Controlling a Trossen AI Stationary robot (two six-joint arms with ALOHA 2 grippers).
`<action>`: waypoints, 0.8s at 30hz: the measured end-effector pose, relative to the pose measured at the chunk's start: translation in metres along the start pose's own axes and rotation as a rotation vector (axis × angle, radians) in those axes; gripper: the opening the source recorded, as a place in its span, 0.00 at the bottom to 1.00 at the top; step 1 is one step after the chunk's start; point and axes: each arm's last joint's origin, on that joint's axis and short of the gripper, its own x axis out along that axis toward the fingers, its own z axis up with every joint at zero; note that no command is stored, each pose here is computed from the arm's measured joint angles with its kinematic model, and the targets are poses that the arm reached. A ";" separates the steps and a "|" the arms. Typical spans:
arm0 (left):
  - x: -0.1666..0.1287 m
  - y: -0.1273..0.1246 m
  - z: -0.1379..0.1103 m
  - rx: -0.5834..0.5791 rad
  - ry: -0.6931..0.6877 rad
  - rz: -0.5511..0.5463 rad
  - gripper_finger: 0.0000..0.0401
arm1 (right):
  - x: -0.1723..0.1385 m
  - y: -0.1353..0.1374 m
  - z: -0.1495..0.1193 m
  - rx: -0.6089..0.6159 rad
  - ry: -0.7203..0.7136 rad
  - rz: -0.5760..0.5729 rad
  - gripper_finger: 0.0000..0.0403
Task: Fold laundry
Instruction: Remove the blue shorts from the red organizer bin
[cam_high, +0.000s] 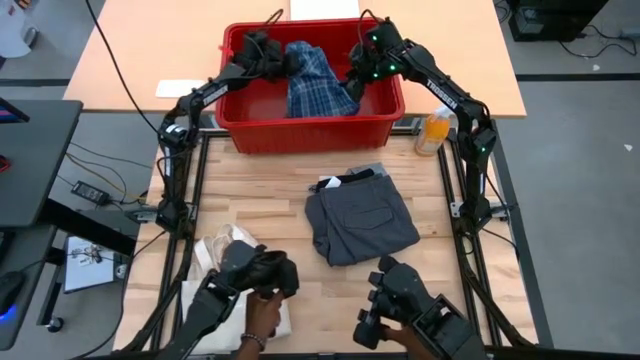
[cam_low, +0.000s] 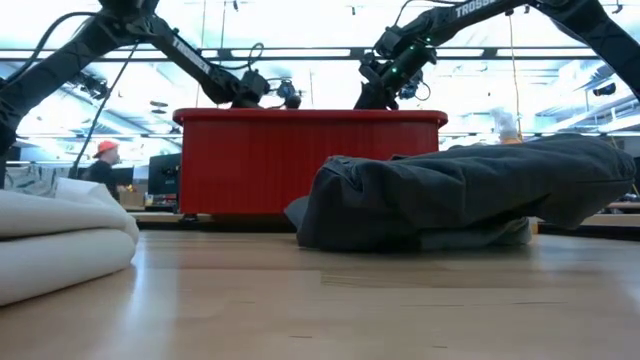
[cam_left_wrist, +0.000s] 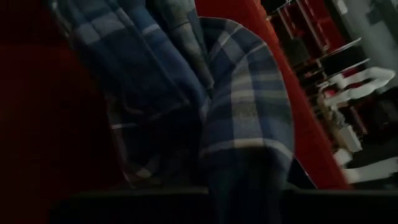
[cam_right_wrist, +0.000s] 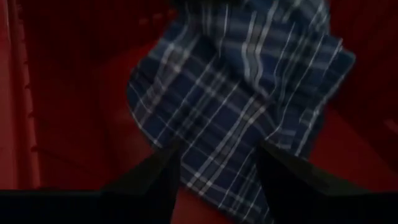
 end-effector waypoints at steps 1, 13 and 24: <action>-0.002 -0.002 0.001 -0.009 -0.005 -0.004 0.04 | 0.001 0.001 0.000 -0.012 0.002 0.002 0.54; -0.015 -0.017 0.025 -0.161 -0.150 -0.168 0.04 | 0.008 0.014 0.003 -0.063 0.046 -0.110 0.74; -0.028 -0.027 0.044 -0.238 -0.272 -0.336 0.04 | 0.004 0.013 -0.005 -0.210 0.168 -0.236 0.80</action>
